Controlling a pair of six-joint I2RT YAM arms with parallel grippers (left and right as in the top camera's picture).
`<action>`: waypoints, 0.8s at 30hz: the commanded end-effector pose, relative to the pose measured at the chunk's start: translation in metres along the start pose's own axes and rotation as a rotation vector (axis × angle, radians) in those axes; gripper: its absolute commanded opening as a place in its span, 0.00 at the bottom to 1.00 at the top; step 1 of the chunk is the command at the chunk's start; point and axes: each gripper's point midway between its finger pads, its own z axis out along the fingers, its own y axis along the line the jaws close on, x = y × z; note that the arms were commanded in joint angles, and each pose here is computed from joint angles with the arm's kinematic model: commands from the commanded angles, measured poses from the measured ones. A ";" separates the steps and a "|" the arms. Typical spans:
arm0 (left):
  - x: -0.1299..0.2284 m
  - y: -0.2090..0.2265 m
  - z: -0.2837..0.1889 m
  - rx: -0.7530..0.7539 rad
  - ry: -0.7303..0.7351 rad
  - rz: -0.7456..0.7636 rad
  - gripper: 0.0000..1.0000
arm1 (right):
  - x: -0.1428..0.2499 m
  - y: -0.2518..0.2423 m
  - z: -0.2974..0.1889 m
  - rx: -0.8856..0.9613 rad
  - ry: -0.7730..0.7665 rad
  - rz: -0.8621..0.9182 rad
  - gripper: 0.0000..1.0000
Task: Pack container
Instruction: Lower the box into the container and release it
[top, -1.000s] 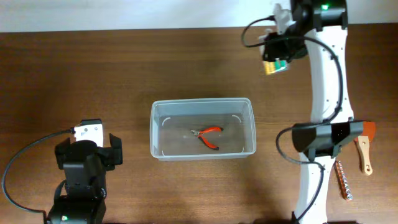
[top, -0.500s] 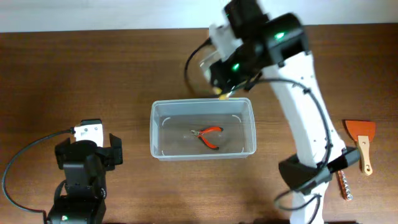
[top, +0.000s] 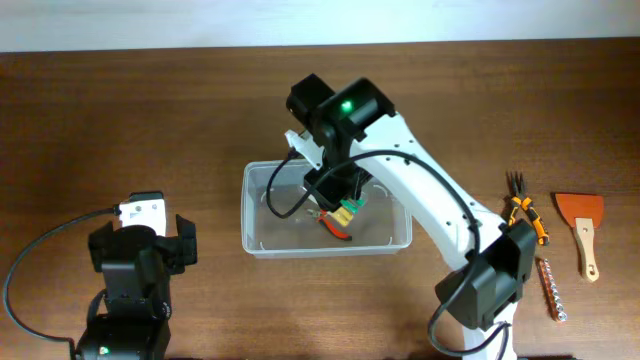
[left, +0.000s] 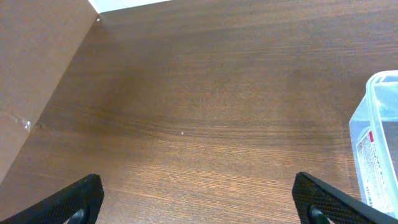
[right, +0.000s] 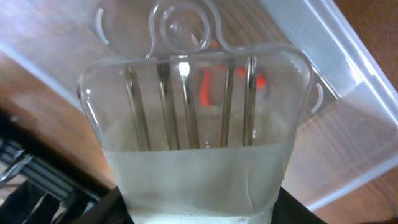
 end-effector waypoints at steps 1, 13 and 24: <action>-0.008 0.002 -0.004 -0.005 -0.019 0.011 0.99 | 0.001 -0.006 0.007 0.022 -0.002 -0.025 0.51; -0.008 0.002 -0.004 -0.005 -0.020 0.011 0.99 | -0.015 -0.018 0.054 0.027 -0.012 -0.030 0.52; -0.008 0.002 -0.004 -0.005 -0.019 0.011 0.99 | -0.011 -0.026 0.096 0.025 -0.001 -0.024 0.52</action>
